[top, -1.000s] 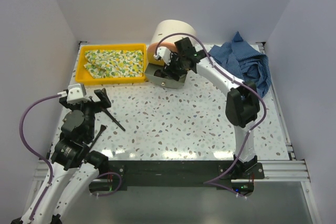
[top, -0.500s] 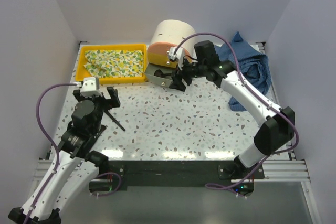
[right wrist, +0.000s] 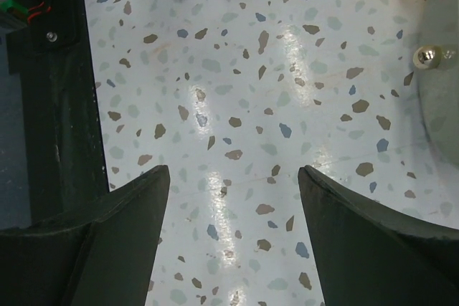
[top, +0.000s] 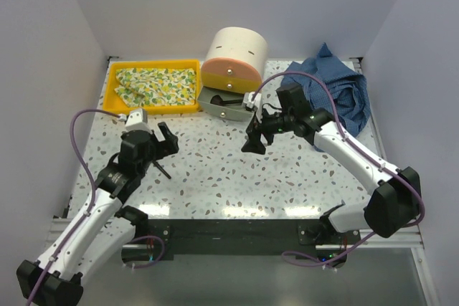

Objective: Organize the makeup
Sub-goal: Place the makeup brush in the drawer.

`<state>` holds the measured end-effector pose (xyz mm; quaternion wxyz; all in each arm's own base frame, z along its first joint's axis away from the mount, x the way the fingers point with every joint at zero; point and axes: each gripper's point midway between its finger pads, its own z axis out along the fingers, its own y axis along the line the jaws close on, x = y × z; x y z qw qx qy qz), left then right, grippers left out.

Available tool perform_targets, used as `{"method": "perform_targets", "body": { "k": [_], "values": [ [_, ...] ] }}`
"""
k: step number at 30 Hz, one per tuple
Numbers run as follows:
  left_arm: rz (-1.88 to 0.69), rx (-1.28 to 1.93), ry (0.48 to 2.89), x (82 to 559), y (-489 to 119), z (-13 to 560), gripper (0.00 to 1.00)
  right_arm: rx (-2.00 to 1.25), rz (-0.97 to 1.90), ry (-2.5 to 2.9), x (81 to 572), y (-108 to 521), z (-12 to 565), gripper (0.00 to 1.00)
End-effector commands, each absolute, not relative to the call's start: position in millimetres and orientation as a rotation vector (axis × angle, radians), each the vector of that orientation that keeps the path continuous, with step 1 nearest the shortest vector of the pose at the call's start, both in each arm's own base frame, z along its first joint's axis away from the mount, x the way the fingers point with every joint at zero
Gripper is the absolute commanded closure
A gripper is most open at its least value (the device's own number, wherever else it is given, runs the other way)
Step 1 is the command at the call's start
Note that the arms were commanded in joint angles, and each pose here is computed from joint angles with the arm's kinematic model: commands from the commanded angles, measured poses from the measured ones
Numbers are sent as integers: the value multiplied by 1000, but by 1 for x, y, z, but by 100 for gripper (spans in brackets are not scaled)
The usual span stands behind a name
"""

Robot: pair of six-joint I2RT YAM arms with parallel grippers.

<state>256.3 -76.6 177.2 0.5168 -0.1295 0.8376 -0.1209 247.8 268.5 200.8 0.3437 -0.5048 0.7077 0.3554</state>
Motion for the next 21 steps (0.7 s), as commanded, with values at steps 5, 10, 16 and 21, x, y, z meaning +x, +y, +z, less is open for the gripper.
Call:
{"method": "perform_targets", "body": {
  "k": [5,10,16,21],
  "values": [
    [-265,-684,2110,243,-64,132,2,-1296,999,1739,242,273,211,22],
    [-151,-804,2164,236,-52,109,3,-1283,994,1719,243,272,213,21],
    [-81,-829,2226,232,-50,91,2,-1278,997,1718,243,271,212,21],
    [-46,-838,2266,230,-50,82,1,-1268,991,1723,246,269,211,21]
  ]
}}
